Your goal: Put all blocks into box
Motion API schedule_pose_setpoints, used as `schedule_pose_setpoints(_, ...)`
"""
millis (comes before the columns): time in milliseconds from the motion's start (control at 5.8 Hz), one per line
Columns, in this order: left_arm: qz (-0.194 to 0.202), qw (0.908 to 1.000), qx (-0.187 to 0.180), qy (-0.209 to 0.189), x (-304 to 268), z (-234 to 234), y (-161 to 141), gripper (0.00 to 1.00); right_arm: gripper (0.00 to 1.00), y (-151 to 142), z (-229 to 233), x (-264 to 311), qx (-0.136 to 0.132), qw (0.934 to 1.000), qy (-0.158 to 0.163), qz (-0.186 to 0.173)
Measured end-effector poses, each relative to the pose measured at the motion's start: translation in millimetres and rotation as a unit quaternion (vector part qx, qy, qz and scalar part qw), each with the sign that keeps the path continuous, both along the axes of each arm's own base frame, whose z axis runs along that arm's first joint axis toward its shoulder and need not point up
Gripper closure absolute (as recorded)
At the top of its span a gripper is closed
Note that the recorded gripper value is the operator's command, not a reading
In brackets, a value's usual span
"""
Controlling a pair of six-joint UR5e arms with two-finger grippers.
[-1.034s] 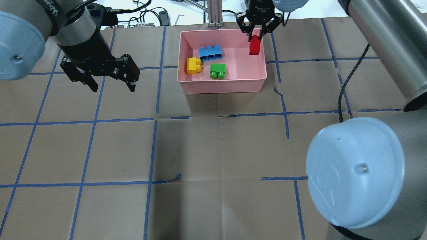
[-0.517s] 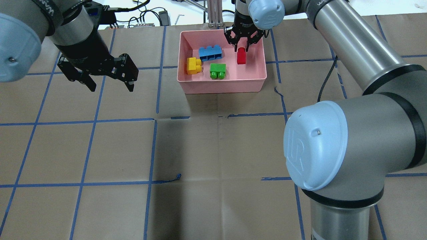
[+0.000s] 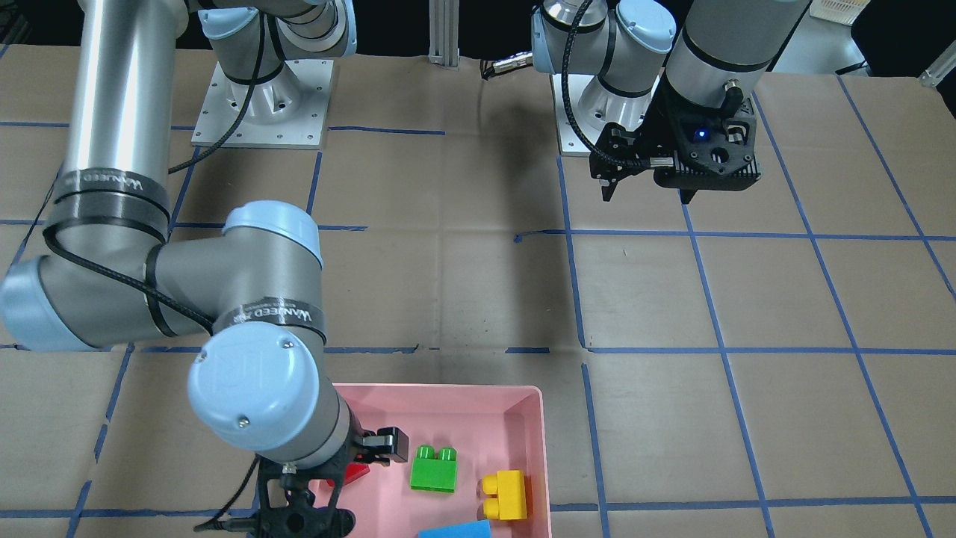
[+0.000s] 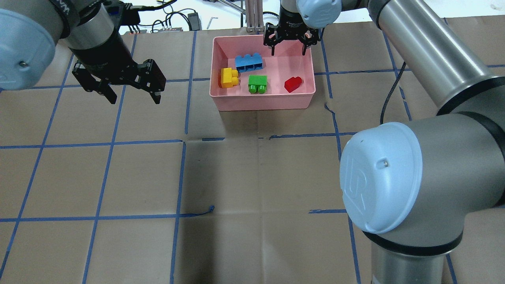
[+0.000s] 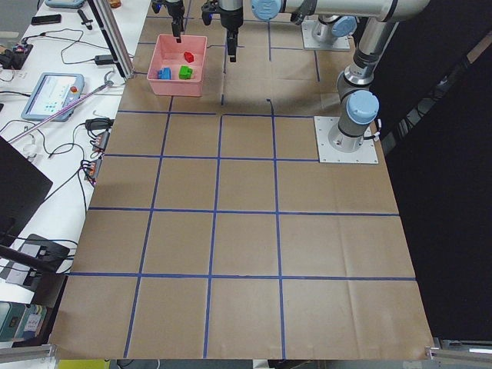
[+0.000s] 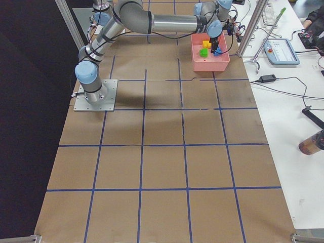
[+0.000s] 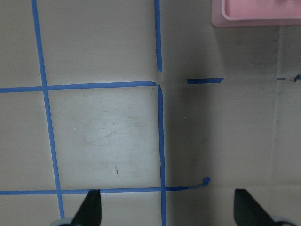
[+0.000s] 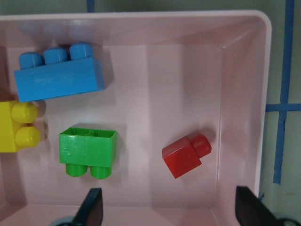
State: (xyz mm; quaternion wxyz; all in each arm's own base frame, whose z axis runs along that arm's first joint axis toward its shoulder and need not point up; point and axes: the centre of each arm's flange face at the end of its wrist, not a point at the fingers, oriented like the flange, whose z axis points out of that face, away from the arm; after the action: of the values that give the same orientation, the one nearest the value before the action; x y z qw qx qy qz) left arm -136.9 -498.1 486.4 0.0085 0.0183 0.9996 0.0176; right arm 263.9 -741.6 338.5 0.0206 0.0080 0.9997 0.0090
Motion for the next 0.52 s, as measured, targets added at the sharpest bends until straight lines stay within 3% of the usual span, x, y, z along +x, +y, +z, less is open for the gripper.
schedule_pose_setpoints(517,-0.002,1.0000,-0.002,0.004,-0.6,1.8,6.5,0.00,0.01,75.5,100.1,-76.7,0.073,0.9973,0.007,-0.004)
